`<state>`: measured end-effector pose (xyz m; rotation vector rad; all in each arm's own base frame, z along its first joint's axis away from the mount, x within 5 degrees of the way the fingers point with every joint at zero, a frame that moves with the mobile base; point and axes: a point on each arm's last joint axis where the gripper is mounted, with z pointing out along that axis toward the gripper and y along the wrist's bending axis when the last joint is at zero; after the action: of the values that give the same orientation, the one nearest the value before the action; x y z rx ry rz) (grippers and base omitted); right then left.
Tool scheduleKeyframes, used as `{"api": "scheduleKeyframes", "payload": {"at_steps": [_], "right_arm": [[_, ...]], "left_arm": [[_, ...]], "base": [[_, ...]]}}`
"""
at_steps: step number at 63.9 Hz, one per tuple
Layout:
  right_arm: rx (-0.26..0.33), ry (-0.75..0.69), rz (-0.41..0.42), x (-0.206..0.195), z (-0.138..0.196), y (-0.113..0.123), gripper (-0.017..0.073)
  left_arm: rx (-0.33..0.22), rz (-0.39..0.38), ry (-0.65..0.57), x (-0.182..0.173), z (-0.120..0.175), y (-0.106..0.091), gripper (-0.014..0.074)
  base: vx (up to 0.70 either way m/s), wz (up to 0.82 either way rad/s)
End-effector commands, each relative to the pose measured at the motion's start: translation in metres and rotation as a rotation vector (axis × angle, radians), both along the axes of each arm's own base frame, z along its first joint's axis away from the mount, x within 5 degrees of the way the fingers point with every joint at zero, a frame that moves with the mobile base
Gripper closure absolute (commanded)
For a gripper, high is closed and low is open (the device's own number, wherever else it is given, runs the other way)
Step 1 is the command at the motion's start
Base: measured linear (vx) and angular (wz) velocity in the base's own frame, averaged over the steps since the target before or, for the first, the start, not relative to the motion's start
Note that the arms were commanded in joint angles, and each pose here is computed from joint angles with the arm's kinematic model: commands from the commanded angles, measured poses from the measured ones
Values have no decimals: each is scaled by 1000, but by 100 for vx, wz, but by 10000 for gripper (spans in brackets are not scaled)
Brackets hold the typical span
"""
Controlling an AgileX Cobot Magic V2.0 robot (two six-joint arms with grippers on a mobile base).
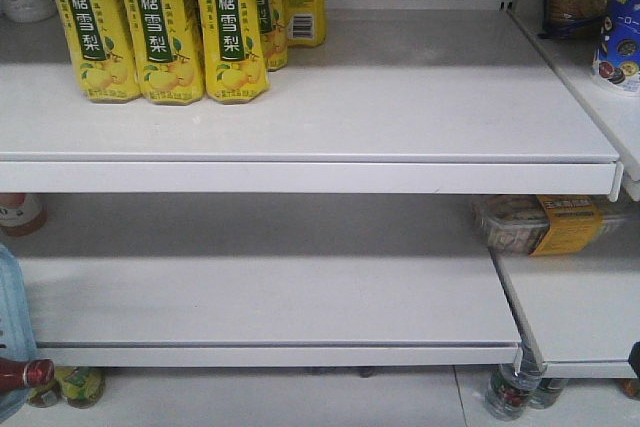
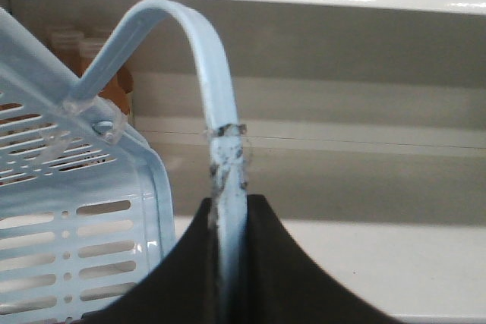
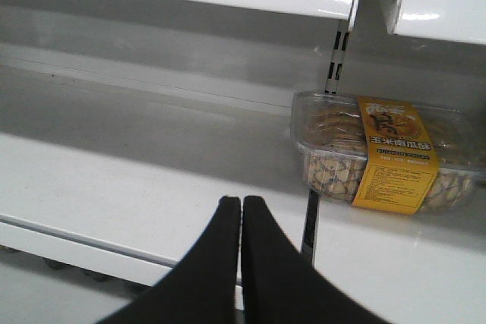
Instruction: Place coke in basket with both arms
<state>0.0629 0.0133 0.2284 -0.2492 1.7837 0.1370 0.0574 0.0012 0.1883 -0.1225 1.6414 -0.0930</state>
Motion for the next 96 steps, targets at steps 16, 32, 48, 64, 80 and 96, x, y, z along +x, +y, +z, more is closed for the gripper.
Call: {"api": "scheduleKeyframes", "payload": {"at_steps": [16,32,48,64,80,96], "right_arm": [[16,-87,12,1,15,1,569],[16,-87,12,1,15,1,569],[16,-87,12,1,15,1,569],[16,-87,12,1,15,1,569],[14,-100,0,2,16,1,569],[89,-117,-228,3,19,-12,569]], "left_arm": [[71,-20,-195,-2,17,-2,600],[71,-20,-195,-2,17,-2,600],[71,-20,-195,-2,17,-2,600],[71,-20,-195,-2,17,-2,600],[71,-20,-194,-2,17,-2,600],[71,-20,-194,-2,17,-2,600]], "base": [[0,0],[0,0],[0,0],[0,0],[0,0],[0,0]]}}
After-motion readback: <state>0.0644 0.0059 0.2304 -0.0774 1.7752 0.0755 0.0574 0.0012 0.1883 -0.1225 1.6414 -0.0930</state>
